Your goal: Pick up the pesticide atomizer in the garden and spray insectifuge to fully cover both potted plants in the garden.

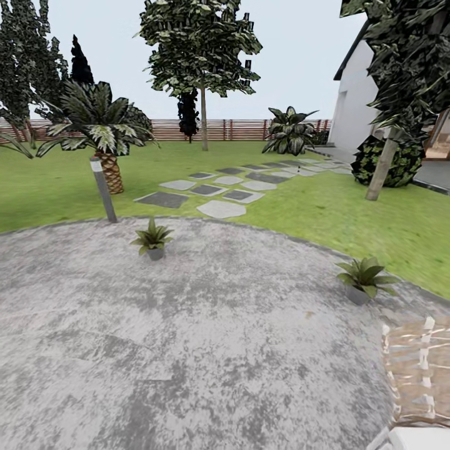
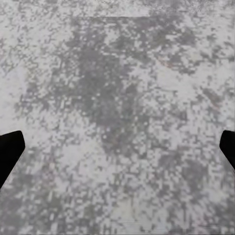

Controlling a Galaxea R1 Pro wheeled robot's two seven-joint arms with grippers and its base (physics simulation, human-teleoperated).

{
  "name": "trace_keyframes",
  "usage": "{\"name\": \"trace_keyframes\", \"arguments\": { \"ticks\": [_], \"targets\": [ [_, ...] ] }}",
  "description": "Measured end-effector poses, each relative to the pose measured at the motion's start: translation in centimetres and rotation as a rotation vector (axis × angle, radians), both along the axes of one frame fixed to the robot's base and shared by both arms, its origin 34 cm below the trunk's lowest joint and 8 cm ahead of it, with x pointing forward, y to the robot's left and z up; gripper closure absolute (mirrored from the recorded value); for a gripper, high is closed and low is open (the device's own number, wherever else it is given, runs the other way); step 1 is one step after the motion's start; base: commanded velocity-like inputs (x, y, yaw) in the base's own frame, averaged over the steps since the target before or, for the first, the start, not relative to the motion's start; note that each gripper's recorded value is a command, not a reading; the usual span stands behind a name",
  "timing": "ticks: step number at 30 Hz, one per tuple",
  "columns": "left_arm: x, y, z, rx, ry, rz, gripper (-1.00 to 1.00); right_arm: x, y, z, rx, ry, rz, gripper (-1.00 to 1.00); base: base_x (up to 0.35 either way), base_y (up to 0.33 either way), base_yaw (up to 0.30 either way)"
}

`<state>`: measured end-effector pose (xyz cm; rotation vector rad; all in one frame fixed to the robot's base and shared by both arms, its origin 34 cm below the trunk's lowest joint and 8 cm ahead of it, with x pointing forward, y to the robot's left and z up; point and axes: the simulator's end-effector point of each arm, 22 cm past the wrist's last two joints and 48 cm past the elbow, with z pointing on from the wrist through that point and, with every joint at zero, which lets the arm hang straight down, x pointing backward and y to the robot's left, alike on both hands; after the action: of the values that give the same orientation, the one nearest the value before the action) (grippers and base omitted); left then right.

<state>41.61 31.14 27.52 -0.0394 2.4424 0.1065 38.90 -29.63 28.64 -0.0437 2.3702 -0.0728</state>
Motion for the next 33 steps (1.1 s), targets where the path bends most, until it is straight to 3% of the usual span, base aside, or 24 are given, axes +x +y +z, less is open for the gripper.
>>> {"name": "trace_keyframes", "arguments": {
  "ticks": [33],
  "targets": [
    [0.01,0.01,0.01,0.0,-0.001,0.0,-1.0,0.17,-0.09,0.11,-0.002,-0.005,-0.004,-1.0,0.34,0.0,0.0]
  ]
}}
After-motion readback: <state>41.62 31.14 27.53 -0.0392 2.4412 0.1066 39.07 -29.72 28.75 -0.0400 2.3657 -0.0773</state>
